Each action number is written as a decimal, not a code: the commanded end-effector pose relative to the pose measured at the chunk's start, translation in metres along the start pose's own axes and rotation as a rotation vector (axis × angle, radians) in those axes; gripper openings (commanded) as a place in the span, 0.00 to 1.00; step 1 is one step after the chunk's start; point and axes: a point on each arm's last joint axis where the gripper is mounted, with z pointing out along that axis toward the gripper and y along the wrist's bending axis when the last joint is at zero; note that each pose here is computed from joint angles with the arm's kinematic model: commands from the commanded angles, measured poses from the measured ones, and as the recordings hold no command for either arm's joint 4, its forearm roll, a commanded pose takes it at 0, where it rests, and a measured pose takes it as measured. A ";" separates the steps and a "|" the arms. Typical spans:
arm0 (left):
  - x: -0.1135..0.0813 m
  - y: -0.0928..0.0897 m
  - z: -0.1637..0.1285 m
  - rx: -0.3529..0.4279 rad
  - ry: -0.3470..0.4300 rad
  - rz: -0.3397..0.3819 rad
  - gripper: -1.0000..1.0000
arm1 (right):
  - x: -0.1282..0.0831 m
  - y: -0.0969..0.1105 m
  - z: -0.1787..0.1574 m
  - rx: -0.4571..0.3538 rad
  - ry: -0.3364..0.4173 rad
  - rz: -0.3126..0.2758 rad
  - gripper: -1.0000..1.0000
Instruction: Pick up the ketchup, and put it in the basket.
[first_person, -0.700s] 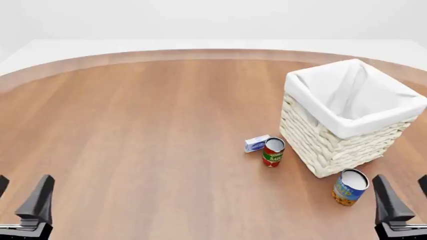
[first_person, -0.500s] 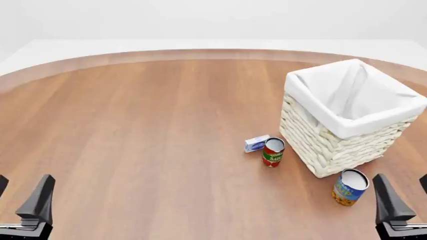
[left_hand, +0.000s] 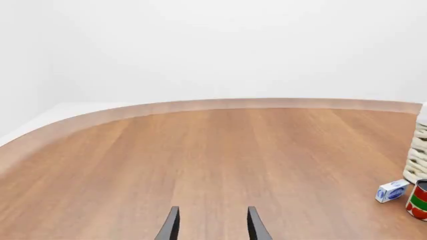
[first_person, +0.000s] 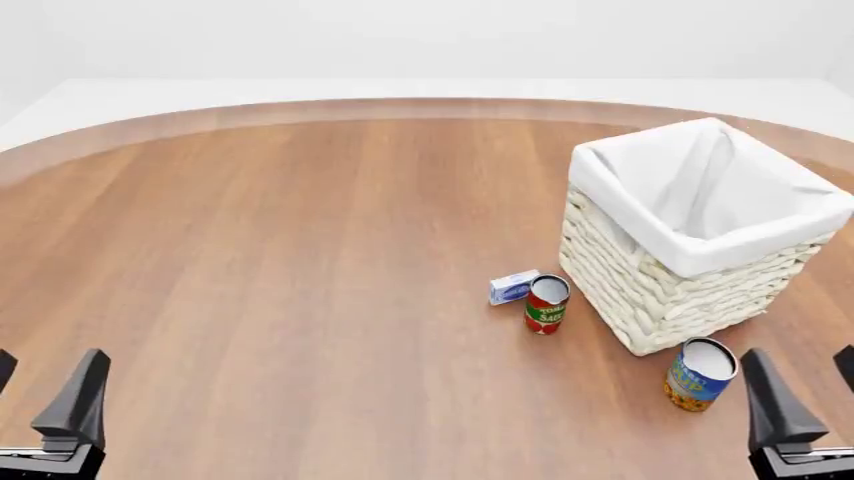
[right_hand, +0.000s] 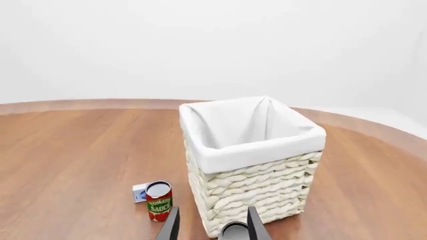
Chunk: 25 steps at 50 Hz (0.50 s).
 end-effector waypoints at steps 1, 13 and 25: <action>0.000 0.000 0.000 0.000 0.000 0.000 1.00 | -0.001 0.002 0.000 -0.027 -0.004 -0.014 1.00; 0.000 0.000 0.000 0.000 0.000 0.000 1.00 | -0.002 0.004 0.000 -0.070 -0.007 -0.026 1.00; 0.000 0.000 0.000 0.000 0.000 0.000 1.00 | -0.006 0.006 -0.001 -0.118 -0.009 -0.031 1.00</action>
